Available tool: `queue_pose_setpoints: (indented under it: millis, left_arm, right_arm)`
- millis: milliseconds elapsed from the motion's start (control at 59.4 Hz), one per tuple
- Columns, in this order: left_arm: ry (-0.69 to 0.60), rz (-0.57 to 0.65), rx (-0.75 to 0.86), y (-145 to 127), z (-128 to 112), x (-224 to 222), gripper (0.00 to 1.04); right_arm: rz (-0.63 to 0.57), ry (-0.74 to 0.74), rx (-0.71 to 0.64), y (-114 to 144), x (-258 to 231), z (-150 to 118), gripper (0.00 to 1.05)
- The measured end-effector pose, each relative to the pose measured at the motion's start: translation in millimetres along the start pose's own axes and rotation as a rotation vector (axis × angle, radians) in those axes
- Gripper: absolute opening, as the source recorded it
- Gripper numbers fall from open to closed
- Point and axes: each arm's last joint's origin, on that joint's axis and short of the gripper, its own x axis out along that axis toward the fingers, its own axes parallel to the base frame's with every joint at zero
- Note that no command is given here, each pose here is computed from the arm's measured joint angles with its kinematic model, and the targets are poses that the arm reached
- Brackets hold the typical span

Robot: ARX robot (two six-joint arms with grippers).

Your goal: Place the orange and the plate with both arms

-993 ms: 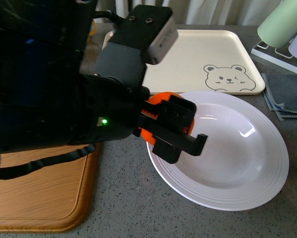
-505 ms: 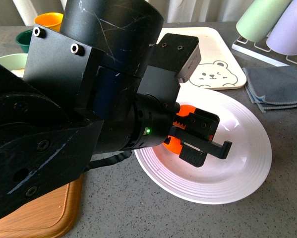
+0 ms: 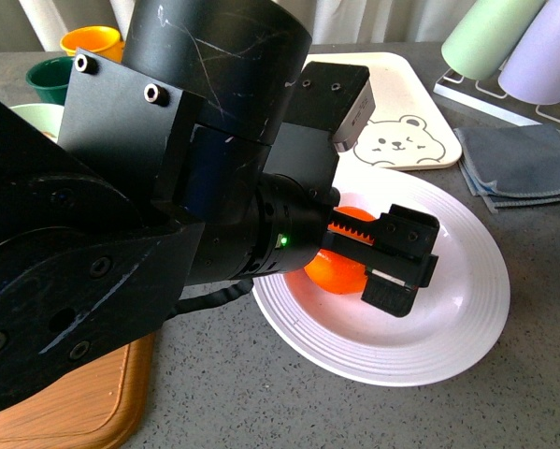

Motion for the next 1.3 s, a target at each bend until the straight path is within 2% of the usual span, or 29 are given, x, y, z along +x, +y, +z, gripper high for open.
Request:
queue_pose_setpoints:
  millis: [101, 202, 269, 303, 320, 370, 404, 454, 521, 606, 892, 993, 1295]
  left_arm:
    - [-0.156, 0.033, -0.052, 12, 17, -54, 0.96]
    - [-0.240, 0.158, -0.088, 39, 12, -112, 0.95]
    - [-0.498, 0.592, 0.017, 52, 3, -149, 0.78]
    - [-0.569, 0.753, 0.031, 56, -1, -165, 0.70]
    - [-0.580, 0.790, 0.034, 57, -3, -171, 0.66]
    - [-0.602, 0.823, 0.058, 58, -13, -182, 0.53]
    - [-0.586, 0.823, 0.064, 58, -19, -185, 0.48]
    - [-0.551, 0.823, 0.073, 58, -31, -194, 0.34]
    - [-0.557, 0.830, 0.077, 56, -36, -207, 0.16]
    - [-0.562, 0.828, 0.080, 54, -41, -216, 0.01]
    - [-0.558, 0.811, 0.089, 47, -56, -244, 0.02]
    - [-0.561, 0.839, 0.082, 47, -60, -252, 0.02]
    - [-0.581, 0.834, 0.092, 35, -63, -264, 0.02]
  right_arm:
    - [0.000, 0.000, 0.000, 0, 0, 0, 0.96]
    - [0.000, 0.000, 0.000, 0, 0, 0, 0.96]
    - [0.001, 0.000, 0.000, 0, 0, 0, 0.96]
    - [0.000, 0.000, 0.000, 0, 0, 0, 0.96]
    - [0.000, 0.000, 0.000, 0, 0, 0, 0.96]
    - [0.001, 0.000, 0.000, 0, 0, 0, 0.96]
    - [0.001, 0.000, 0.000, 0, 0, 0, 0.96]
    - [0.001, 0.000, 0.000, 0, 0, 0, 0.96]
    - [0.001, 0.000, 0.000, 0, 0, 0, 0.96]
    - [0.001, 0.000, 0.000, 0, 0, 0, 0.96]
    - [0.001, 0.000, 0.000, 0, 0, 0, 0.96]
    - [0.000, 0.000, 0.000, 0, 0, 0, 0.96]
    - [0.001, 0.000, 0.000, 0, 0, 0, 0.96]
